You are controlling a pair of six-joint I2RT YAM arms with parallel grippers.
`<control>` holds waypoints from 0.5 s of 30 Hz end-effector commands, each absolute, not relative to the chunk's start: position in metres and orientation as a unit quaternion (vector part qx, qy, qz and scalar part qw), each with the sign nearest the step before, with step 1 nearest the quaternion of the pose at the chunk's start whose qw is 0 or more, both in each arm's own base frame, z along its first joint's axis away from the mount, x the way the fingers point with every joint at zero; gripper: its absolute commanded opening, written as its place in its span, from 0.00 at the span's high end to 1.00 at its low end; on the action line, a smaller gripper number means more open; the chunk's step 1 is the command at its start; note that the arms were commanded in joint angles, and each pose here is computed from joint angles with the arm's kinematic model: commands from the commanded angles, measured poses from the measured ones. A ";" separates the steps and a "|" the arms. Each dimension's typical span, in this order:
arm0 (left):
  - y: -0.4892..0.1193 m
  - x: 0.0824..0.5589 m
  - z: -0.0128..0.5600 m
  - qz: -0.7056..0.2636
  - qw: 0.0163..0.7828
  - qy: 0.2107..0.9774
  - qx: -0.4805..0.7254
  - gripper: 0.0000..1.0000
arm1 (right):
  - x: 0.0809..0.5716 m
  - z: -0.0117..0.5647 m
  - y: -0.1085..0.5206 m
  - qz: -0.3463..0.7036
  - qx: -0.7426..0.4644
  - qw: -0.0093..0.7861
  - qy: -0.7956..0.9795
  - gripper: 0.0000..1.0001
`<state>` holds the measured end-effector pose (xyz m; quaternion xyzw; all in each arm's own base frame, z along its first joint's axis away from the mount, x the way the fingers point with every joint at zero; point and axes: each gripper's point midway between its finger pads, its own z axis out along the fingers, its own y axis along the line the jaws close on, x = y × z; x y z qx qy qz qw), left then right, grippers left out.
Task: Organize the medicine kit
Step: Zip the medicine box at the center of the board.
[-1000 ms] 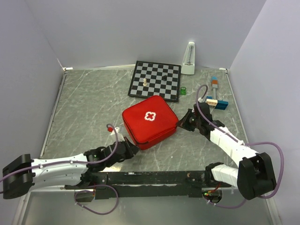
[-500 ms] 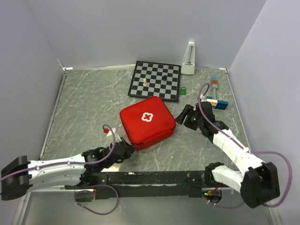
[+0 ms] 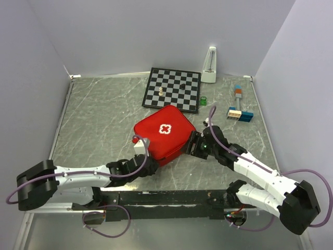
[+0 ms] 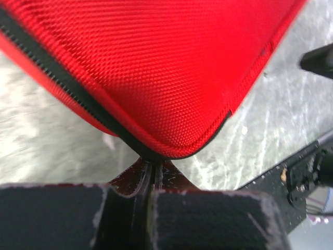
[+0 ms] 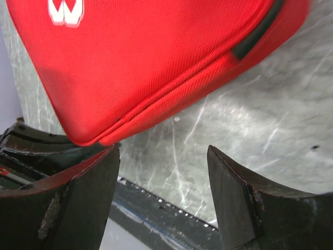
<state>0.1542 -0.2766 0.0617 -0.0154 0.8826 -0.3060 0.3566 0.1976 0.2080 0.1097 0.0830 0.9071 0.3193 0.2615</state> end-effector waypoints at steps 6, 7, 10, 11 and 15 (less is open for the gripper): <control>-0.356 0.129 0.080 -0.357 0.325 0.869 0.105 0.99 | 0.186 0.115 0.225 0.354 0.098 0.237 0.900 0.23; -0.363 0.127 0.083 -0.360 0.327 0.866 0.116 0.99 | 0.185 0.116 0.225 0.353 0.098 0.239 0.899 0.23; -0.380 0.125 0.083 -0.365 0.325 0.861 0.140 0.99 | 0.180 0.116 0.224 0.354 0.098 0.238 0.899 0.23; -0.386 0.126 0.082 -0.366 0.324 0.860 0.146 0.99 | 0.179 0.116 0.224 0.355 0.098 0.237 0.899 0.23; -0.406 0.126 0.077 -0.368 0.317 0.857 0.173 0.99 | 0.169 0.107 0.224 0.348 0.103 0.220 0.905 0.25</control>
